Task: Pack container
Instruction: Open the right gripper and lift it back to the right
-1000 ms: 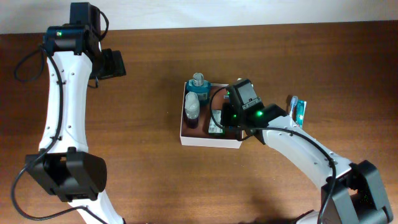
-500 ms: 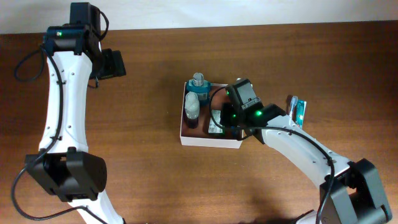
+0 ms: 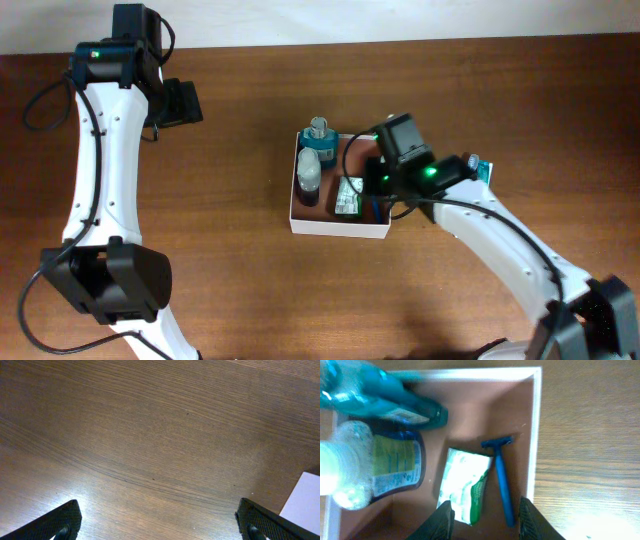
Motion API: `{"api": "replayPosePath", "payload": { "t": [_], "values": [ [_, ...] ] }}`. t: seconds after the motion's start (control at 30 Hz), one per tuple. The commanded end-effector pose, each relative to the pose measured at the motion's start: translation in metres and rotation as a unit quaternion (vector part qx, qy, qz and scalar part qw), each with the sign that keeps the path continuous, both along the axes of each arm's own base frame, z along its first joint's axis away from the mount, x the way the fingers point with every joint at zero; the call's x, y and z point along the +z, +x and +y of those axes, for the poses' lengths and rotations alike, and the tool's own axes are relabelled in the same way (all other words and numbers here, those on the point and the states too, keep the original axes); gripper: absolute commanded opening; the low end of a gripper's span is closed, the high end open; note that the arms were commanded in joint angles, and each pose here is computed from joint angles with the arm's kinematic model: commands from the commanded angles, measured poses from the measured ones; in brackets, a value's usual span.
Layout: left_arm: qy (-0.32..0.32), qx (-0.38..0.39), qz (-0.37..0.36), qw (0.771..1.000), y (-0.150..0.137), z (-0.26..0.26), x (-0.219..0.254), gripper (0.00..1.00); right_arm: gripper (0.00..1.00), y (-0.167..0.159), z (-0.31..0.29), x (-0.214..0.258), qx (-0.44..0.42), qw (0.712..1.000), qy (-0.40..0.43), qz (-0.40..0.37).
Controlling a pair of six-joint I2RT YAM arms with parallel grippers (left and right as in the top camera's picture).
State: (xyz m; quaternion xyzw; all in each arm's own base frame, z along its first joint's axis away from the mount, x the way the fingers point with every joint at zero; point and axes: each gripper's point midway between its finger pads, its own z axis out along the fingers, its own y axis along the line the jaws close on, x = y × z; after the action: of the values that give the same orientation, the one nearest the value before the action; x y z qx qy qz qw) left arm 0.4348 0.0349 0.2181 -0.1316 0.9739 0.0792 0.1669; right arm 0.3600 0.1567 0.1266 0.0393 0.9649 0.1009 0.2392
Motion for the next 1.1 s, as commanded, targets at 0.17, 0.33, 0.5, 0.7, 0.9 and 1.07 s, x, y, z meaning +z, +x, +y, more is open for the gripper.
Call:
{"api": "replayPosePath", "payload": {
  "t": [0.17, 0.33, 0.5, 0.7, 0.9, 1.07],
  "values": [
    [0.004, -0.002, -0.02, 1.0, -0.001, 0.0, 0.016, 0.99, 0.35, 0.004, -0.073, 0.013, -0.082, 0.996, -0.025, 0.017],
    [0.004, -0.002, -0.02, 1.0, -0.001, 0.0, 0.016, 0.99, 0.36, -0.005, -0.113, 0.006, -0.118, 0.991, -0.041, 0.052],
    [0.004, -0.002, -0.02, 1.0, -0.001, 0.0, 0.016, 0.99, 0.41, -0.009, -0.134, 0.0, -0.1, 0.991, -0.067, 0.065],
    [0.004, -0.002, -0.02, 1.0, -0.001, 0.0, 0.016, 0.99, 0.45, -0.007, -0.155, -0.005, -0.114, 0.985, -0.106, 0.069],
    [0.004, -0.002, -0.02, 1.0, -0.001, 0.0, 0.016, 0.99, 0.46, -0.003, -0.165, -0.016, -0.128, 0.983, -0.108, 0.079],
    [0.004, -0.002, -0.02, 1.0, -0.001, 0.0, 0.016, 0.99, 0.46, 0.0, -0.175, -0.032, -0.139, 0.98, -0.109, 0.095]
  ]
}}
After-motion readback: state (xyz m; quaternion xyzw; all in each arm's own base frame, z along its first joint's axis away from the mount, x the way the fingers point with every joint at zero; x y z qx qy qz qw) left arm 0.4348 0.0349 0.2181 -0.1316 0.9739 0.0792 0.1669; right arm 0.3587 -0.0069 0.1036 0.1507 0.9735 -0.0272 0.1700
